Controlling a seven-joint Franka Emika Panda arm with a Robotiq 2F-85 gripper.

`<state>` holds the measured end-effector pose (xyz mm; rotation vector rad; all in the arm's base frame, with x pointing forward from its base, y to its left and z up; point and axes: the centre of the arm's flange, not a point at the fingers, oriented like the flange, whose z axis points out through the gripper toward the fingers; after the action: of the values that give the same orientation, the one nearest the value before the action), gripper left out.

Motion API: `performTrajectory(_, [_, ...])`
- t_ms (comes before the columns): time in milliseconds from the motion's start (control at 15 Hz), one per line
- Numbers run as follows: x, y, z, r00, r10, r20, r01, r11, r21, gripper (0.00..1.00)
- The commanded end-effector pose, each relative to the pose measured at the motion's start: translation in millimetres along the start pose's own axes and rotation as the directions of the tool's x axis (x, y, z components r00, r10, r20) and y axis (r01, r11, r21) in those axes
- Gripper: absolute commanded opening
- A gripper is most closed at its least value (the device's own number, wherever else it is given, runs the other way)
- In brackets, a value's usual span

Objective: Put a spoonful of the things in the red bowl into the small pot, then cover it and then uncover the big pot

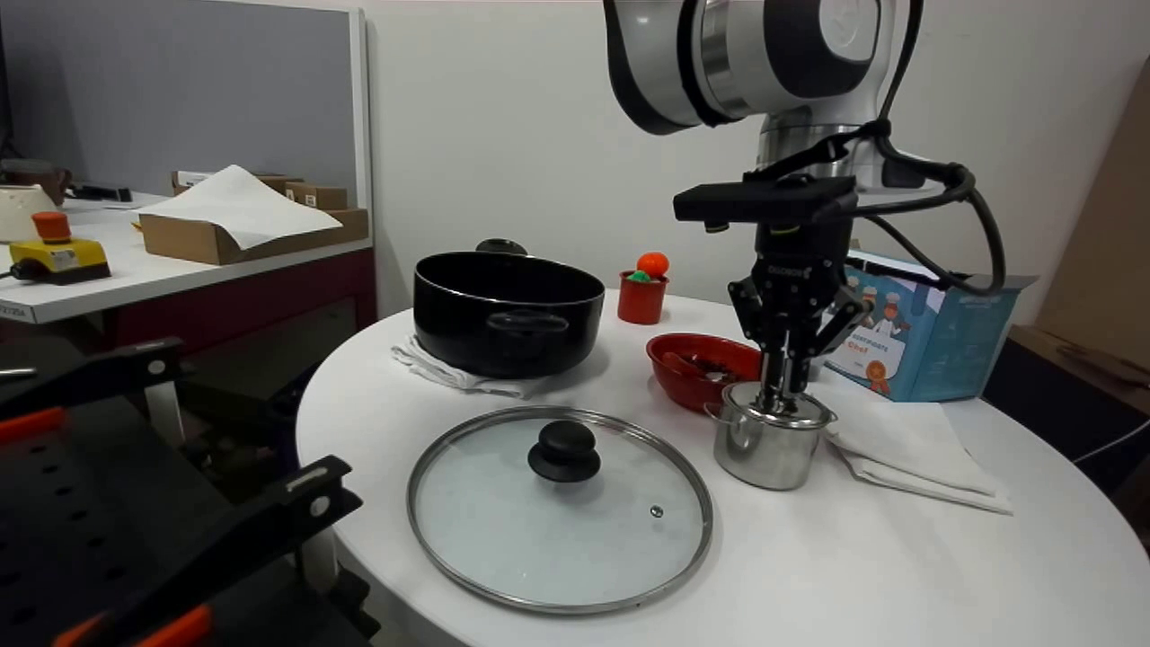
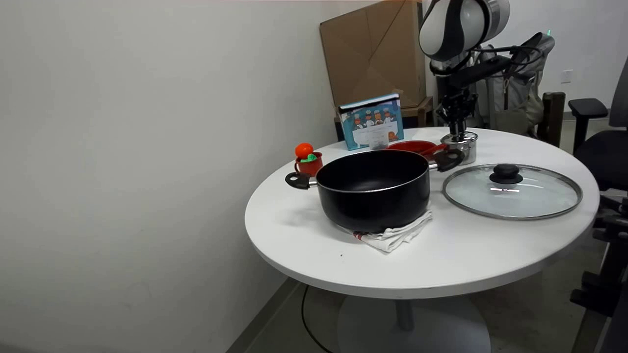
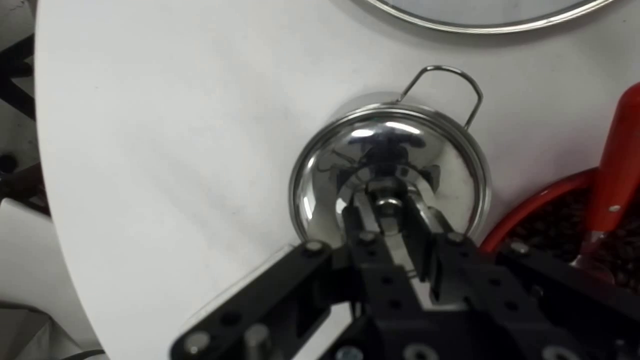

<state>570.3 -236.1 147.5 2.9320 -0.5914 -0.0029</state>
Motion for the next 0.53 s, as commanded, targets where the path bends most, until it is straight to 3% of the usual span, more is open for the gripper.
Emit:
performTrajectory(0, [-3.9, 2.3, -4.9, 1.0, -0.01, -0.014, 0.01, 0.999, 0.032, 0.12])
performTrajectory(467, [-7.2, 5.5, -13.2, 1.0, 0.002, -0.025, 0.001, 0.994, 0.108, 0.12])
